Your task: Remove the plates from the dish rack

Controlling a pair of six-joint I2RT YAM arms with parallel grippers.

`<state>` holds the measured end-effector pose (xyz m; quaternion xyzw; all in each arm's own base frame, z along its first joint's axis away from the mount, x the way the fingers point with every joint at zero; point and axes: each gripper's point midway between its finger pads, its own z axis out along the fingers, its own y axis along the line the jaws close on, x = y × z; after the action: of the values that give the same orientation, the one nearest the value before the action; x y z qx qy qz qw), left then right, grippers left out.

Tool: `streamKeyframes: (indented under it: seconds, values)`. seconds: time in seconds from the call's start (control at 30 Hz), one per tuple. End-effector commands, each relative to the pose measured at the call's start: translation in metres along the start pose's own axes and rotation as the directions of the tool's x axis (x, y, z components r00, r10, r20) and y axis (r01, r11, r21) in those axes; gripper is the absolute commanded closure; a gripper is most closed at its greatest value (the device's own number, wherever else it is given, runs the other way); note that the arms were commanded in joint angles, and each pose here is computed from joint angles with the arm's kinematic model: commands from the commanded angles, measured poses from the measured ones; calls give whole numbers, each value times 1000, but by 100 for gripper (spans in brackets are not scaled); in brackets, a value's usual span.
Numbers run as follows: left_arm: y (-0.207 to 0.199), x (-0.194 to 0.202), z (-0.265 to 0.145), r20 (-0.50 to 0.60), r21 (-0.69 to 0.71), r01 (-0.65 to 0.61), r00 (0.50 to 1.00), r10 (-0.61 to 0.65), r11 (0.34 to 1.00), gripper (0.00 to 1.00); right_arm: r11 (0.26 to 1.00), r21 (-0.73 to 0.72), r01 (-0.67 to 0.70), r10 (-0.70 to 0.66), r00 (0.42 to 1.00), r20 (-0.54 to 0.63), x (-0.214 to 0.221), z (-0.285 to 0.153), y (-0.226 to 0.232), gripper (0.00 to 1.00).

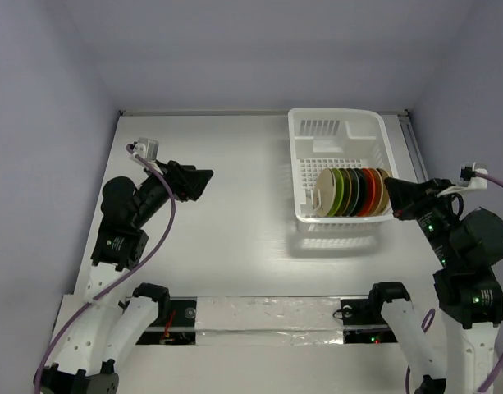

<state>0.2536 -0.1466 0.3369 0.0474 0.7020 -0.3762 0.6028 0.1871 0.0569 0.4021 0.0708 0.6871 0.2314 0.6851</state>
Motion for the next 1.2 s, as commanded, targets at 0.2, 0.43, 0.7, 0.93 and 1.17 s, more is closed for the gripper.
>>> streamKeyframes:
  seconds: [0.2, 0.43, 0.7, 0.93, 1.17]
  values:
    - [-15, 2, -2, 6, 92, -16, 1000, 15, 996, 59, 985, -155, -77, 47, 981, -189, 39, 43, 24, 100]
    - [13, 31, 6, -90, -10, 21, 996, -22, 1000, 100, 996, 84, 42, -9, 935, -354, 99, 88, 18, 100]
    - [41, 67, 1, -156, -110, 48, 986, -65, 993, 93, 907, 327, 263, -92, 885, -457, 143, 115, -38, 83]
    - [45, 72, -3, -170, -134, 44, 983, -67, 990, 67, 866, 375, 330, -111, 859, -500, 163, 130, -52, 67]
    - [31, 72, -14, -194, -100, 26, 980, -46, 995, 62, 824, 399, 403, -137, 824, -550, 179, 144, -61, 66]
